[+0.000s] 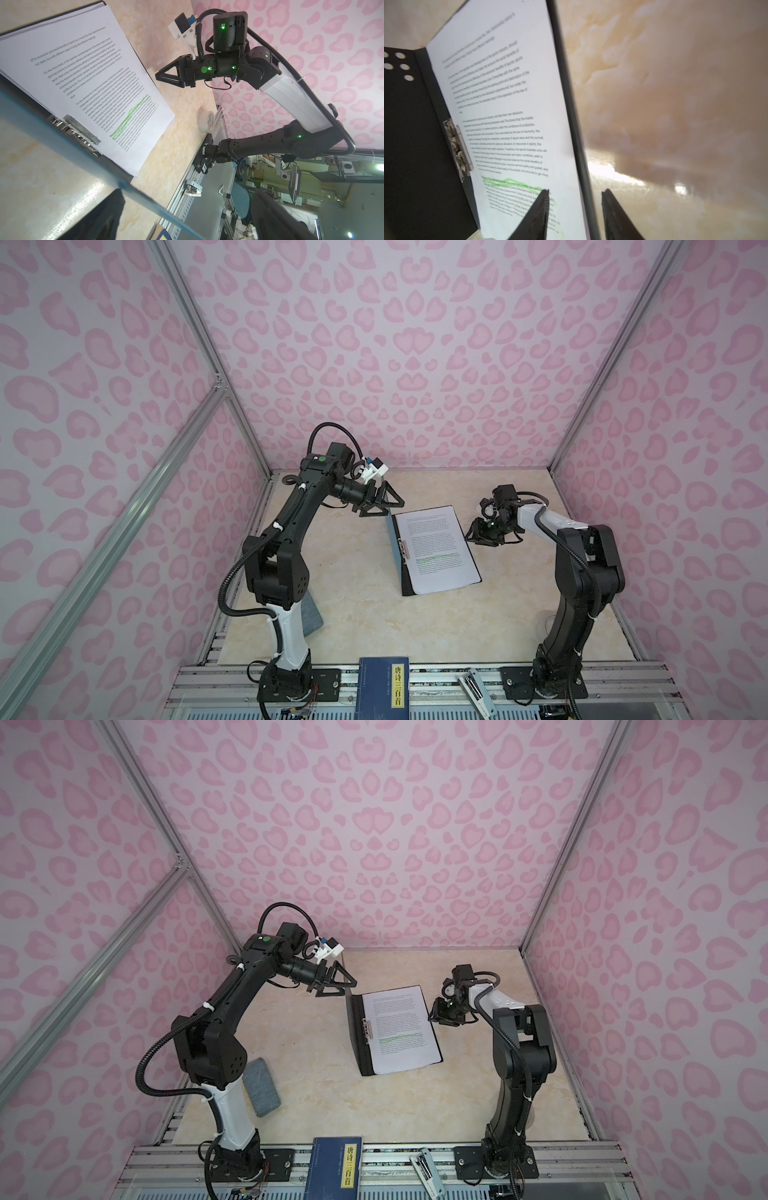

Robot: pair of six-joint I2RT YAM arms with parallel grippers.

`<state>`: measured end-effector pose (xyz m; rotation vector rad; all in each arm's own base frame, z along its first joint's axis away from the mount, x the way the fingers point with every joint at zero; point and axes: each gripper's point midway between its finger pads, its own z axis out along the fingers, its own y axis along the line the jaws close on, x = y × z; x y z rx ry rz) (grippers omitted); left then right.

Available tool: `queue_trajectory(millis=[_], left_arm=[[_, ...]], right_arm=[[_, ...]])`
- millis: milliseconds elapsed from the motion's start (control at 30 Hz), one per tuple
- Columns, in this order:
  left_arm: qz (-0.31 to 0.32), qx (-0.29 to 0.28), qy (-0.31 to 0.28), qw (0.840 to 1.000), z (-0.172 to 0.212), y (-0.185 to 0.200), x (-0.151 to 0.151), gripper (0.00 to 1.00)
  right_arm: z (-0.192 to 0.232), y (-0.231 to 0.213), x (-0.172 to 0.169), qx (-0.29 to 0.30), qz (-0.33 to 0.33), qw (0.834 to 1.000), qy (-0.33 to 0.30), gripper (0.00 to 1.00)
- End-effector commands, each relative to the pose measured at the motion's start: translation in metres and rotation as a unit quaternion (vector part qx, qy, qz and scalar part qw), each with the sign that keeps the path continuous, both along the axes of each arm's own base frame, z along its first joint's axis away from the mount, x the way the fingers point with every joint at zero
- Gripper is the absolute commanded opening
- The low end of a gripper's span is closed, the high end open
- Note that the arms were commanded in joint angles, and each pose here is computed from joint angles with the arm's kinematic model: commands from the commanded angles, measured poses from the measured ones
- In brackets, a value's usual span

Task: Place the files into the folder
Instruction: 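Lift the empty cover with the left gripper and swing it over the sheets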

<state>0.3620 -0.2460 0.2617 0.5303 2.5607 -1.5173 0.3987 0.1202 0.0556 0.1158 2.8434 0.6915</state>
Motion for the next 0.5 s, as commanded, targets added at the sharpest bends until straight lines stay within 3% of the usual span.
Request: queue_trajectory(millis=[0, 200, 467], left_arm=[[0.001, -0.001, -0.003, 1.000, 0.001, -0.005, 0.006, 0.98], [-0.001, -0.001, -0.003, 1.000, -0.003, -0.015, 0.017, 0.98], [0.001, 0.003, -0.015, 1.000, -0.003, -0.026, 0.032, 0.98]], right_arm=[[0.021, 0.008, 0.003, 0.027, -0.003, 0.999, -0.023, 0.44], [0.069, 0.049, -0.010, 0.138, 0.029, 0.989, -0.053, 0.45], [0.127, 0.108, -0.046, 0.271, 0.089, 0.955, -0.086, 0.48]])
